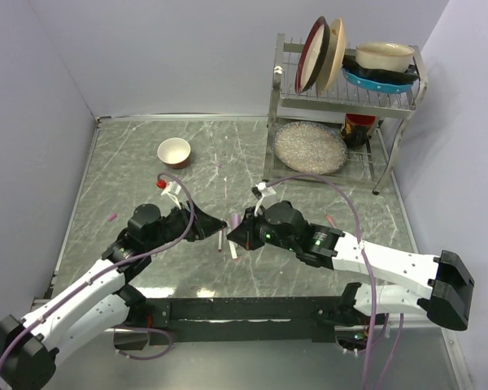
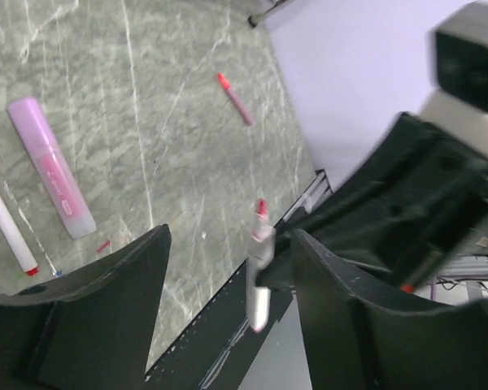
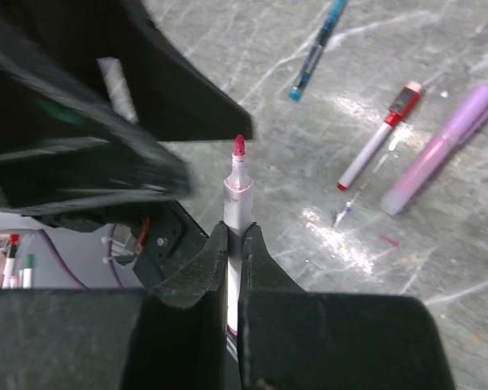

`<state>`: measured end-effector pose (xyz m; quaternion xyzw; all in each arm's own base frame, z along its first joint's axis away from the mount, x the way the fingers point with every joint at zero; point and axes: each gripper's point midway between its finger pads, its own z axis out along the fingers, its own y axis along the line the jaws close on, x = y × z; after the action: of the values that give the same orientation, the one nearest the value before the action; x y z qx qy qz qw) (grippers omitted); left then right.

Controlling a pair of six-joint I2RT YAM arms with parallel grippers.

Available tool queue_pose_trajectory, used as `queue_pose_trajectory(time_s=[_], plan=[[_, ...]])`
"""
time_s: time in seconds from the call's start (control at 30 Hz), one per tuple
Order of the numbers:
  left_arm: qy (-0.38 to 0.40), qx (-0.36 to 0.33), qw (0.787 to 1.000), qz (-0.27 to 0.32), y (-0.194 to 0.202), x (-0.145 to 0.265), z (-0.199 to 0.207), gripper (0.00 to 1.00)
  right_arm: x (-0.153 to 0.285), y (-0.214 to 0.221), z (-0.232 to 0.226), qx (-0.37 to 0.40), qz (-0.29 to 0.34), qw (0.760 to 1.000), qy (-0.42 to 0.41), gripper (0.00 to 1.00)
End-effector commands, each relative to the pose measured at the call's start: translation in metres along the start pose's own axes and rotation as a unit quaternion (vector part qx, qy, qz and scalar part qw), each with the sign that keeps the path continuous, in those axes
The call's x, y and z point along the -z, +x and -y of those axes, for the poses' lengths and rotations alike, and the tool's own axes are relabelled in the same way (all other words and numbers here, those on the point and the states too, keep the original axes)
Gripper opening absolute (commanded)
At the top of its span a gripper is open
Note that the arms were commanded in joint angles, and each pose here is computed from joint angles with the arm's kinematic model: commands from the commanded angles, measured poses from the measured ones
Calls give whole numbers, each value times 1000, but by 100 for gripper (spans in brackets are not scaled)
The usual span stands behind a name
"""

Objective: Insert the pens into the pen caps

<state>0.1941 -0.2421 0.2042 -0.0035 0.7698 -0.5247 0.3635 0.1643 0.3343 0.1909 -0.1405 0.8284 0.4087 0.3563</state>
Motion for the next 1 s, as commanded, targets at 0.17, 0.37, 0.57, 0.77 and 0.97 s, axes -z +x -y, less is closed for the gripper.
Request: queue_pose_trajectory(time_s=[0.17,0.37,0.57,0.77,0.97], plan=[[30,-15,999,-18,5,-12,15,48,-2,-29,-37,4,32,999,-42,0],[35,-13,999,-15,7,-7,18,1,-5,-20,-34,-5,21,999,-38,14],[39,-24,999,-2,0,0,25,1,0,2,-38,-17,-2,996,-83,39],[52,-23,998,6,-4,3,33,1,0,15,-39,-31,-16,994,-103,40],[48,-25,998,12,-7,5,34,1,3,21,-41,-35,-20,992,-116,31]])
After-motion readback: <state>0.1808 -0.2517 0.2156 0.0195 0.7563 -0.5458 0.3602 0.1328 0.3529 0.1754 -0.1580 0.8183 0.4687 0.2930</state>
